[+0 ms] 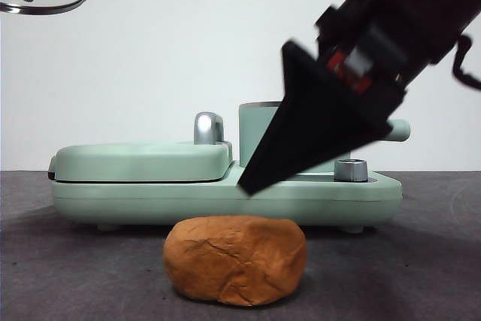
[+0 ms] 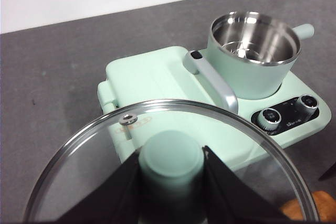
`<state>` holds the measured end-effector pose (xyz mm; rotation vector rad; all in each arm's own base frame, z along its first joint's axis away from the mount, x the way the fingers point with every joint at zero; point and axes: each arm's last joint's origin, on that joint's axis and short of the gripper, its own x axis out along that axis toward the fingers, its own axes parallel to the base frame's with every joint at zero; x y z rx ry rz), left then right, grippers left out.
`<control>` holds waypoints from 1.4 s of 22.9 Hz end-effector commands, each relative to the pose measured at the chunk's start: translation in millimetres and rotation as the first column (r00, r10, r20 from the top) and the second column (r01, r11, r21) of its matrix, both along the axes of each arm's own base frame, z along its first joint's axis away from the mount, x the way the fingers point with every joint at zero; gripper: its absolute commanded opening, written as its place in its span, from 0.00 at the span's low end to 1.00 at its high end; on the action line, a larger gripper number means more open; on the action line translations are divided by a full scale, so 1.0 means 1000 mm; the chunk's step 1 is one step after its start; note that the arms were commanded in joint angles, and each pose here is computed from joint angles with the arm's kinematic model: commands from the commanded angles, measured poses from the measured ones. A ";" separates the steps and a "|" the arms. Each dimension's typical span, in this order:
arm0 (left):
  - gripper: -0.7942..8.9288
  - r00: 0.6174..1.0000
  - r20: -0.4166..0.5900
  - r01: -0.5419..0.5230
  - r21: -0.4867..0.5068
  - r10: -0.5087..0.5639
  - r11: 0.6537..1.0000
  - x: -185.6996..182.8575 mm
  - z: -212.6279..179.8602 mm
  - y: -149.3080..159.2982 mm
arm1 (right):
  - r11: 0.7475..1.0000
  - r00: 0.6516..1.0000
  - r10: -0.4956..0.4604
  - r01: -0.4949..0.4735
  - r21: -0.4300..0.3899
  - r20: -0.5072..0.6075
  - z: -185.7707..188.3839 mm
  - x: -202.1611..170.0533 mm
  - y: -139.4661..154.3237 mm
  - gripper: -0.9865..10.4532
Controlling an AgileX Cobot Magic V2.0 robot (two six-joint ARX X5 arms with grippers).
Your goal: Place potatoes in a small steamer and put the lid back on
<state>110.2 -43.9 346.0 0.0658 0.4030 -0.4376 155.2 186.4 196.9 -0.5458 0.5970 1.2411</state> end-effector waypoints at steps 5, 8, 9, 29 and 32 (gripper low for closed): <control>0.10 0.999 0.043 0.001 -0.020 0.000 1.000 -0.001 0.007 0.000 | 0.998 0.999 0.032 -0.032 -0.050 0.005 -0.016 0.003 0.018 0.42; 0.10 0.999 0.044 0.001 -0.021 0.000 1.000 -0.001 0.007 0.000 | 0.996 1.000 0.021 -0.021 -0.082 -0.002 -0.023 0.005 0.020 0.42; 0.10 0.999 0.044 0.001 -0.020 -0.001 1.000 -0.001 0.007 0.000 | 0.996 1.000 0.021 -0.021 -0.091 -0.011 -0.026 0.005 0.020 0.42; 0.10 0.997 0.076 0.003 -0.031 0.000 1.000 0.000 0.011 0.000 | 0.882 0.876 -0.470 0.469 -0.036 -0.107 0.130 0.022 -0.033 0.25; 0.10 0.997 0.075 0.003 -0.031 0.000 1.000 0.001 0.010 0.000 | 0.841 0.840 -0.537 0.540 0.023 -0.084 0.163 0.043 -0.041 0.25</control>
